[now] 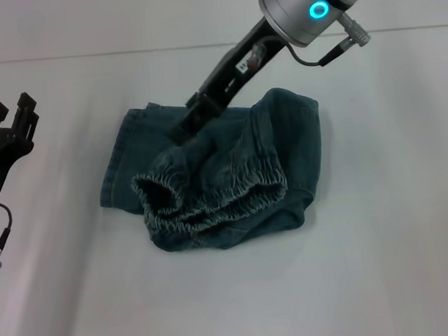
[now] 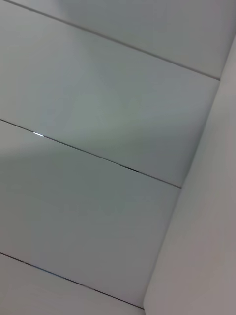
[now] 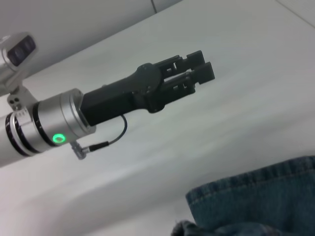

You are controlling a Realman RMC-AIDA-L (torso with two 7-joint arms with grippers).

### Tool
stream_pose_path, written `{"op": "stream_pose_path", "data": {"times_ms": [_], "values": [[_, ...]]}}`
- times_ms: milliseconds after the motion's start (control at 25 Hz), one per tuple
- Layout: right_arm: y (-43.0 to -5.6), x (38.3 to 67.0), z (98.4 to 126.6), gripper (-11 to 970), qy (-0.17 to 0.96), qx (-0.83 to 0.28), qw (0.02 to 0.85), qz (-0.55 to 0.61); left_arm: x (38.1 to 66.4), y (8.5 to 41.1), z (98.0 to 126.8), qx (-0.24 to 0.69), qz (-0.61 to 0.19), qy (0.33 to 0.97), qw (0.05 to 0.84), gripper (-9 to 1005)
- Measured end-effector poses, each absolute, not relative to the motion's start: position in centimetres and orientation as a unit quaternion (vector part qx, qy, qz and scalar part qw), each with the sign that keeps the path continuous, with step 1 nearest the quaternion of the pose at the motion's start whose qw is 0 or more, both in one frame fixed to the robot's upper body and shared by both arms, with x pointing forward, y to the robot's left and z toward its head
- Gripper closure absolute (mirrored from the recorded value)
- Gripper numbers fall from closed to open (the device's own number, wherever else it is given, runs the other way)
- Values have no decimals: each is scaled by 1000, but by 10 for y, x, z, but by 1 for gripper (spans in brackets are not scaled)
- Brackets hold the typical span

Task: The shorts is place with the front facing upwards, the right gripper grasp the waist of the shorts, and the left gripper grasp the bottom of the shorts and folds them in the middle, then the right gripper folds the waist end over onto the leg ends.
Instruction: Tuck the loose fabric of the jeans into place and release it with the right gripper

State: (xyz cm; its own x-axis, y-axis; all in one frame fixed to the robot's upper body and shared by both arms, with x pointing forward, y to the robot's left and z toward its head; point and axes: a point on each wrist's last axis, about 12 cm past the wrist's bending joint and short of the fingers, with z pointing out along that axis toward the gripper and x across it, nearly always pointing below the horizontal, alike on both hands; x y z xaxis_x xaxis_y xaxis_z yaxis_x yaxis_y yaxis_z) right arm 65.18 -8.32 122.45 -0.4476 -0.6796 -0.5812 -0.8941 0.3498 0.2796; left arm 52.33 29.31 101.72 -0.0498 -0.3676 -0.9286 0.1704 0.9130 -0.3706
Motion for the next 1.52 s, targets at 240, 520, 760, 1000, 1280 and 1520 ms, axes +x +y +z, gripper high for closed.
{"op": "stream_pose_path", "data": {"times_ms": [240,520,760,1000,1280,1520], "values": [[-102,642,1234,213,801,-523,136,258,524,295,1018,-68,-192,698,686,484],[-132,637,1233,149,823,-516,103,213,527,296,1019,-68,-190,700,685,485],[-131,625,1217,152,795,-583,84,143,532,295,1022,-63,-189,697,689,486],[-117,616,1210,160,775,-619,78,103,535,295,1022,-64,-186,702,684,486],[-103,618,1199,169,768,-628,91,91,535,295,1022,-64,-186,702,684,487],[-91,618,1189,177,765,-626,109,103,533,296,1021,-66,-184,703,684,486]]}}
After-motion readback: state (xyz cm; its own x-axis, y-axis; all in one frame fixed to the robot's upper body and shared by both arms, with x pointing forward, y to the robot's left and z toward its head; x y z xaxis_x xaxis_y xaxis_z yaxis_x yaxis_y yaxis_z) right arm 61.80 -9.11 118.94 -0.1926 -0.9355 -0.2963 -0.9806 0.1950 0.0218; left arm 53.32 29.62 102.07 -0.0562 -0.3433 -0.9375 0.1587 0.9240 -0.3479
